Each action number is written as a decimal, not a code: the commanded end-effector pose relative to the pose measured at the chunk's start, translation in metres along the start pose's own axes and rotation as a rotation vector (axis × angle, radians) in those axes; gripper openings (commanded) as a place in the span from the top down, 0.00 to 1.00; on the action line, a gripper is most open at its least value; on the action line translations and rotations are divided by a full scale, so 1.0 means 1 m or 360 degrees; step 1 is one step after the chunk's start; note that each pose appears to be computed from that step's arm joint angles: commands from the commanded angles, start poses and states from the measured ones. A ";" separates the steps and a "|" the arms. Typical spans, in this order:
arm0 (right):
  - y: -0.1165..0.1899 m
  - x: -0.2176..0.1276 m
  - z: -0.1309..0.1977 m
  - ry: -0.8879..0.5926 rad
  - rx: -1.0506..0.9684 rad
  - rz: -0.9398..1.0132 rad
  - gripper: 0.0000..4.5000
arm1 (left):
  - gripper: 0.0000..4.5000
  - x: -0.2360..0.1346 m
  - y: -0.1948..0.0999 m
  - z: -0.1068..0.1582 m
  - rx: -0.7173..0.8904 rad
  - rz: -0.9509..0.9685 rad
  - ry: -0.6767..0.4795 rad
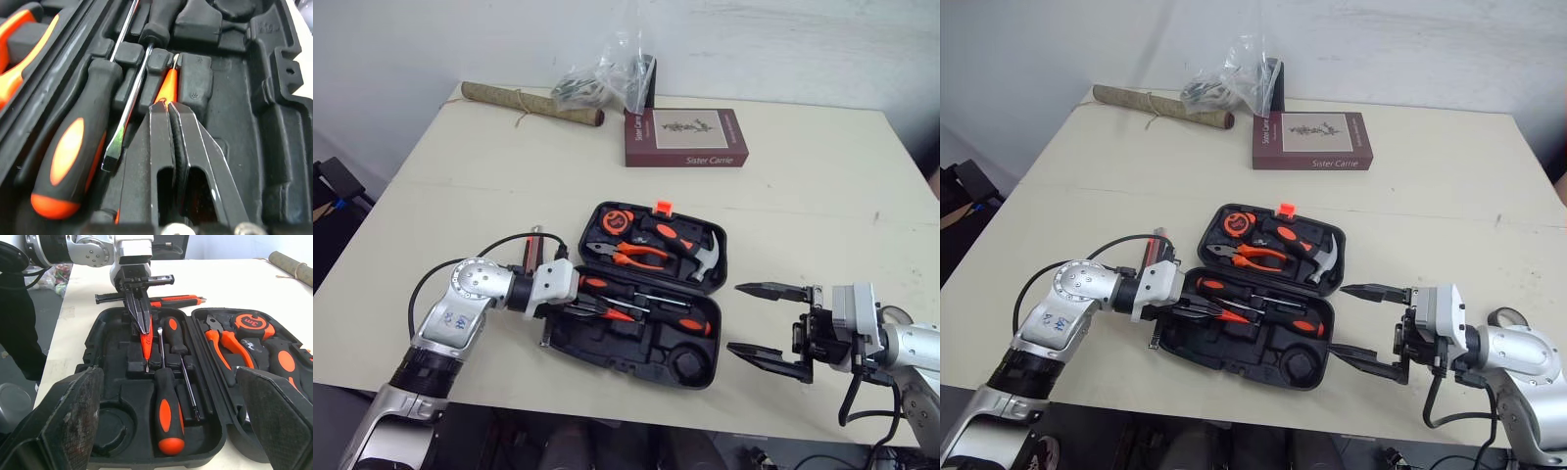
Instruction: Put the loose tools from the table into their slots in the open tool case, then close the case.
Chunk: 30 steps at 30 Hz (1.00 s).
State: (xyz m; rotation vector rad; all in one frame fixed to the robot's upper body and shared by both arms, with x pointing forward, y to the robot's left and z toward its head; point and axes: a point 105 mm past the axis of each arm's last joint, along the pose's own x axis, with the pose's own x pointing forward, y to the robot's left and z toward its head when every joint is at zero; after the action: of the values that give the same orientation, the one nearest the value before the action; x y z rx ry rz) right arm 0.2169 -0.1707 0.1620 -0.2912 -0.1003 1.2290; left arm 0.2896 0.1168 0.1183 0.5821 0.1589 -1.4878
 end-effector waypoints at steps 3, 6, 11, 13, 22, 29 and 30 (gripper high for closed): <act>0.000 0.005 0.008 -0.0033 -0.0072 0.0022 0.00 | 0.99 -0.003 -0.008 -0.025 -0.0118 -0.0064 0.0248; 0.000 0.005 0.007 -0.0031 -0.0070 0.0021 0.00 | 0.99 -0.005 -0.017 -0.032 -0.0142 -0.0154 0.0366; -0.001 0.004 0.006 -0.0022 -0.0074 0.0021 0.00 | 0.99 -0.005 -0.010 -0.036 -0.0159 -0.0040 0.0410; -0.004 0.000 0.006 -0.0015 -0.0091 -0.0010 0.00 | 0.99 -0.007 0.000 -0.023 -0.0100 0.0068 0.0269; -0.029 -0.101 -0.018 0.0278 -0.0172 -0.0581 0.00 | 0.83 -0.125 0.015 0.012 -0.0179 0.0861 -0.0219; -0.011 -0.215 -0.046 0.0653 -0.0206 -0.1179 0.00 | 0.13 -0.252 -0.033 -0.062 -0.0514 0.1618 0.0179; -0.007 -0.226 -0.048 0.0684 -0.0193 -0.1239 0.00 | 0.06 -0.267 -0.043 -0.073 -0.0544 0.1713 0.0260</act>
State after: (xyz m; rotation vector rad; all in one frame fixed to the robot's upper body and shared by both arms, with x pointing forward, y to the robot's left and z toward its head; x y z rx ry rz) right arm 0.1701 -0.3750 0.1280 -0.5036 0.0918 0.4531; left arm 0.2507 0.3584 0.1526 0.3372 0.1917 -0.4820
